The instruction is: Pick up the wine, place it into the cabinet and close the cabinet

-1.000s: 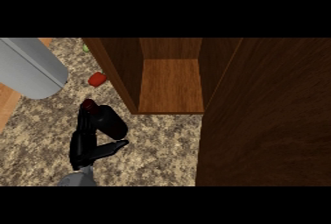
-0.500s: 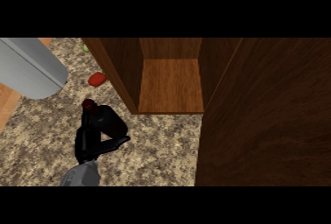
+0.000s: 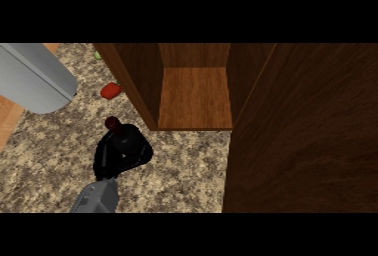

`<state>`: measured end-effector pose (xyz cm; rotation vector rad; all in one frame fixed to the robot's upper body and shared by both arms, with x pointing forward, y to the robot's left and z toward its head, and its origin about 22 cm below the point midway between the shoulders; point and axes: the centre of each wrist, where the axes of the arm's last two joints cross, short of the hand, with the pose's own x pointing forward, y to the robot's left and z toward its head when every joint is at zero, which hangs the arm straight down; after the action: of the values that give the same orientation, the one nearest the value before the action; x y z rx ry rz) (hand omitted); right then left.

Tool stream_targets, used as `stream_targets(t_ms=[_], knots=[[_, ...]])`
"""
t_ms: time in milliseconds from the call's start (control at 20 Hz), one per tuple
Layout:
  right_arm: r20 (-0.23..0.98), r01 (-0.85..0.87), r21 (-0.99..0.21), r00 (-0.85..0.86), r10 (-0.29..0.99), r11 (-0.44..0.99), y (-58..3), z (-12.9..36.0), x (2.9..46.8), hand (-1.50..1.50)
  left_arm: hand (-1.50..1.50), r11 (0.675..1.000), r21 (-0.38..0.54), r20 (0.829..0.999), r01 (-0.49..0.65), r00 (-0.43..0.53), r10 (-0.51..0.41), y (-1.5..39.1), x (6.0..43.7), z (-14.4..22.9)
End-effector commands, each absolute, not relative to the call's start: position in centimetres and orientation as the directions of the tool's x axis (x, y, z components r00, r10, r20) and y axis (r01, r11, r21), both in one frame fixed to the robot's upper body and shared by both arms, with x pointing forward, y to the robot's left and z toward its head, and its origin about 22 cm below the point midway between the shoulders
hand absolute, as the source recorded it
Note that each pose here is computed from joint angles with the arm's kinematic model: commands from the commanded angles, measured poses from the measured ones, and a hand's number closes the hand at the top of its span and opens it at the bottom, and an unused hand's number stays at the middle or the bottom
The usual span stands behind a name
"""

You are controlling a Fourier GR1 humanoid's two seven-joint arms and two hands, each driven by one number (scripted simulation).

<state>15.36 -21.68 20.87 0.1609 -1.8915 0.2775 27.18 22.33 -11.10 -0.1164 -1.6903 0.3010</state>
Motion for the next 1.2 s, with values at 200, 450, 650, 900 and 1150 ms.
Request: stream_targets(t_ms=[200, 450, 650, 900, 1150], knots=[[0.926, -0.27, -0.093, -0.378, -0.017, 0.958, -22.4, 21.3, 13.5, -1.5, 1.5, 0.984, -0.178, 0.978, 0.033, -0.105, 0.18, 29.1, 23.8, -10.8], [0.932, -0.281, -0.077, -0.361, -0.031, 0.957, -22.1, 21.6, 12.8, -1.5, 1.5, 0.992, -0.116, 0.98, 0.049, -0.157, 0.122, 31.8, 20.0, -10.3], [0.924, -0.275, -0.087, -0.381, -0.025, 0.958, -22.5, 21.5, 12.9, -1.5, 1.5, 0.999, -0.043, 0.956, -0.008, -0.291, 0.039, 31.1, 22.9, -8.3], [0.938, -0.292, -0.082, -0.344, -0.025, 0.953, -22.4, 21.2, 13.2, -1.5, 1.5, 0.998, -0.031, 0.924, -0.061, -0.383, 0.005, 30.4, 21.9, -6.8], [0.931, -0.285, -0.09, -0.365, -0.022, 0.954, -22.8, 21.9, 14.5, -1.5, 1.5, 0.988, -0.128, 0.919, 0.081, -0.366, 0.149, 27.7, 23.4, -1.3]])
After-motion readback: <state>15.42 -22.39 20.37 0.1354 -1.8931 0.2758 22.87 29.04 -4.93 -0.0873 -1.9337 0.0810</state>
